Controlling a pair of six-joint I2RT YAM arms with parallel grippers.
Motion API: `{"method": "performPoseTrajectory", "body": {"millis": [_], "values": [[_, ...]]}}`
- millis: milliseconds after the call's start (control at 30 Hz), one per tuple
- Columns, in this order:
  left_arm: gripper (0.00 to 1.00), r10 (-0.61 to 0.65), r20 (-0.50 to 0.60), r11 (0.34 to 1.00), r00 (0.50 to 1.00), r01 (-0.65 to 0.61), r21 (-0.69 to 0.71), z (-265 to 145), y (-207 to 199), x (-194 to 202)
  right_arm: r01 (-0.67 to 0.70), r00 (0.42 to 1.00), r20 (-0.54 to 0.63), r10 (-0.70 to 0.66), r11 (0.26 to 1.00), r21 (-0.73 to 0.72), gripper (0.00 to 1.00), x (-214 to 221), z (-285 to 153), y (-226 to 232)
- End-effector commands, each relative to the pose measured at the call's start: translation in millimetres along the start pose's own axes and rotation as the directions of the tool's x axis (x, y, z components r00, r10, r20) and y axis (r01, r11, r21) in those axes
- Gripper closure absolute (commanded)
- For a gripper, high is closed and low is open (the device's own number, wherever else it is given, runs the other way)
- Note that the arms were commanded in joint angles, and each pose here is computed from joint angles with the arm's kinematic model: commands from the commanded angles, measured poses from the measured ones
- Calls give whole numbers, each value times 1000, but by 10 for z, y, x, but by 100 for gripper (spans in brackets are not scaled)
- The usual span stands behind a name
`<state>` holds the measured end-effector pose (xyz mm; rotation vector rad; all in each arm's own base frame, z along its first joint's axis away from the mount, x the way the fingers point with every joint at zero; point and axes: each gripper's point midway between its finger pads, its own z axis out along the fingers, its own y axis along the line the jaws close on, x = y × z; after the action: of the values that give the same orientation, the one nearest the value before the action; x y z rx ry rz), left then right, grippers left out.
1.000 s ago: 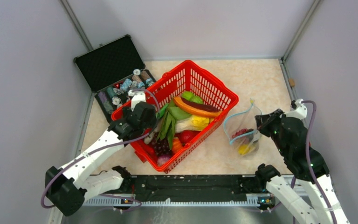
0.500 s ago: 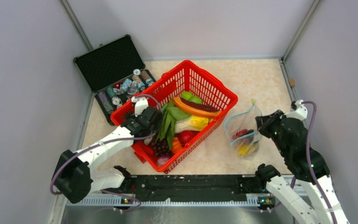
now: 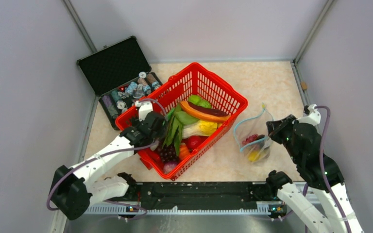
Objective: Place the food in the zip-top bag and seal the zipper
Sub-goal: Pick up the fake fruit from the bin.
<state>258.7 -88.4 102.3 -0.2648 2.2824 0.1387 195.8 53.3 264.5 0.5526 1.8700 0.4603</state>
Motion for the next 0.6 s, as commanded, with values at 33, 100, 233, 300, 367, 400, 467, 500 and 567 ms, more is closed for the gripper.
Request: {"method": "performPoseTrajectory", "body": {"millis": [33,100,233,300,367,400,467,500,567], "values": [[60,-37,136,980,990,9,200,-439,-265,-541,-40,998,49,42,998,-52,97,-191,-103,147],[62,-59,181,963,982,8,271,-605,-323,-708,-45,998,45,47,998,-51,97,-180,-98,148],[62,-82,242,917,967,-21,397,-894,-459,-954,-52,998,41,54,997,-53,97,-173,-89,159],[62,-80,253,891,964,-44,452,-1011,-545,-1029,-51,998,38,53,997,-51,97,-171,-79,162],[62,-85,267,851,960,-70,521,-1142,-662,-1103,-48,998,30,49,998,-48,97,-165,-70,170],[62,-91,277,827,957,-83,556,-1210,-723,-1141,-43,999,23,45,998,-46,97,-153,-60,174],[62,-112,292,769,950,-103,631,-1361,-851,-1209,-35,999,9,36,998,-43,97,-137,-45,185],[62,-123,298,737,947,-114,666,-1436,-917,-1240,-34,999,1,34,999,-43,97,-122,-42,187],[62,-141,301,675,943,-131,726,-1583,-1035,-1292,-29,1000,-12,29,999,-44,97,-96,-32,194]]}}
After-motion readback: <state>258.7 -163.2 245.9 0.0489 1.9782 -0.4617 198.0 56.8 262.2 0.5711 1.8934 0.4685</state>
